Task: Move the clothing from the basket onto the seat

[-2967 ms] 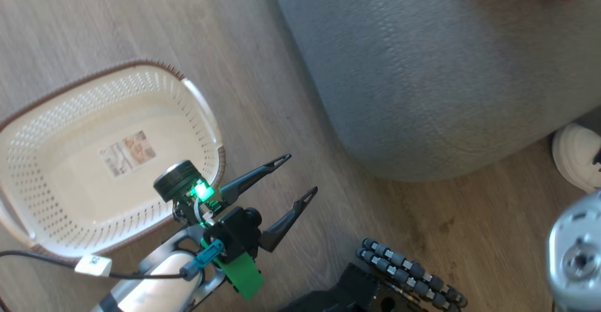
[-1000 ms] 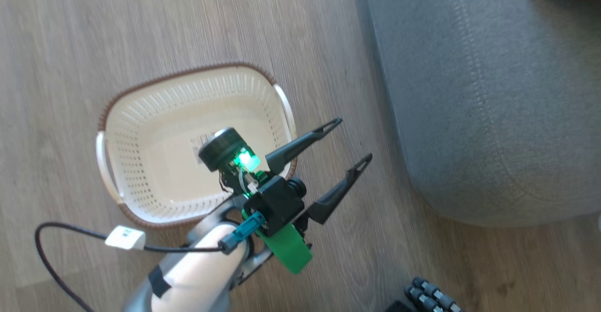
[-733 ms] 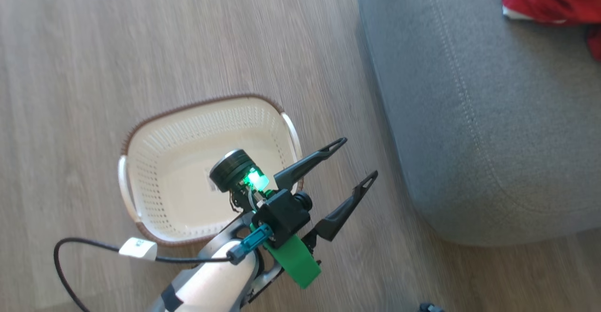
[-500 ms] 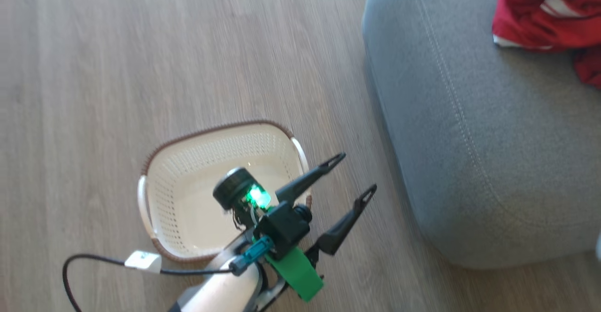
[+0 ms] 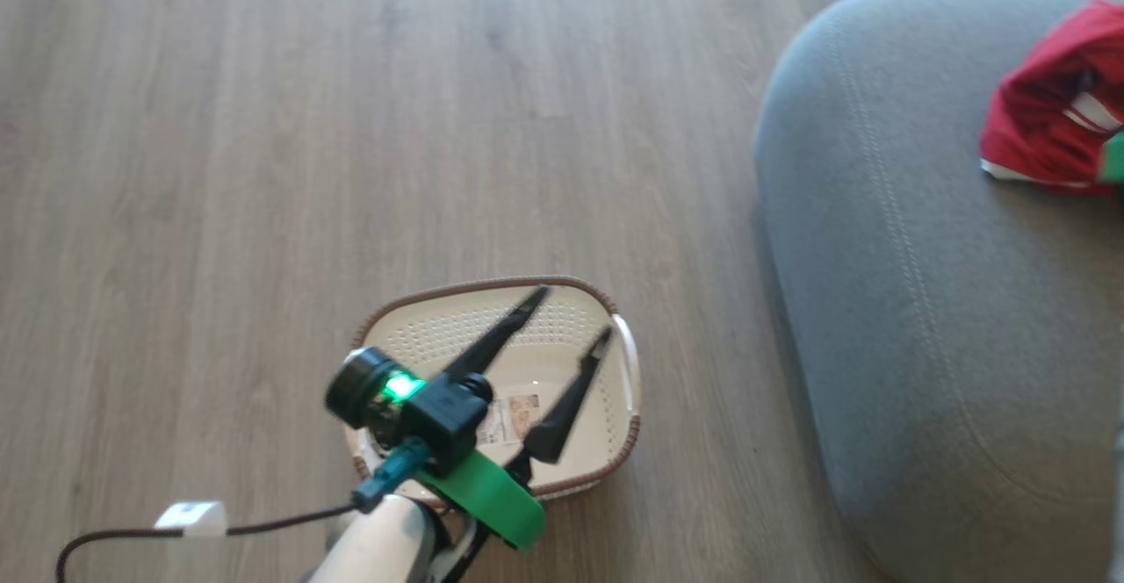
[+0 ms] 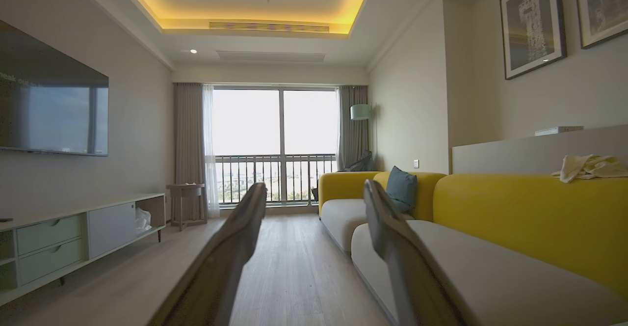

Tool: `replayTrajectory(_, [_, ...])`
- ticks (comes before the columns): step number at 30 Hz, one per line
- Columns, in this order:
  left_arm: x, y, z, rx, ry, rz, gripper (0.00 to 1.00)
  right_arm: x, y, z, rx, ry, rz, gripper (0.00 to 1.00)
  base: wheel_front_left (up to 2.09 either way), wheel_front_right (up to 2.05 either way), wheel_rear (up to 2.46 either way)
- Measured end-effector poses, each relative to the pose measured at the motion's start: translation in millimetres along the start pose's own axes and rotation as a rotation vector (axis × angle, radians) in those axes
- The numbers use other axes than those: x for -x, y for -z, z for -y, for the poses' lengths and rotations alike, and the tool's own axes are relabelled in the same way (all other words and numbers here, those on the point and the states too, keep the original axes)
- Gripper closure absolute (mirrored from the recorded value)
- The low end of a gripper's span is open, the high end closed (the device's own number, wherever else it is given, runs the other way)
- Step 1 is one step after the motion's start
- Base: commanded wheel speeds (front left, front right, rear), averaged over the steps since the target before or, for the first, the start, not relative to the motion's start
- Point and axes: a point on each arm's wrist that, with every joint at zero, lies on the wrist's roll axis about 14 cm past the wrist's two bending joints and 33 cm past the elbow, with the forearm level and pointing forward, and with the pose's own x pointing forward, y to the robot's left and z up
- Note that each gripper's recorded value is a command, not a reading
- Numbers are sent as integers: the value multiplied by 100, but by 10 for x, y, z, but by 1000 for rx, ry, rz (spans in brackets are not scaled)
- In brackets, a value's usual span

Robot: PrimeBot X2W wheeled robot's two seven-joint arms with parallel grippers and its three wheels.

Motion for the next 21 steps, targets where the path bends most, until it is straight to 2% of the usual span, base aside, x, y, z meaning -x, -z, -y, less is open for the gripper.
replayTrajectory(3, [106,-70,-246,-2,-105,14,0,86,51,-415,-54,-113,-8,0,0,0,0])
replayTrajectory(8, [298,-179,-610,-34,-265,34,0,142,93,-797,-142,-195,-9,0,0,0,0])
replayTrajectory(12, [608,-286,-1088,-49,-504,55,0,327,286,-1177,-175,-292,-74,0,0,0,0])
replayTrajectory(21, [1220,-336,-1446,-81,-744,46,0,687,604,-1550,-255,-334,-199,0,0,0,0])
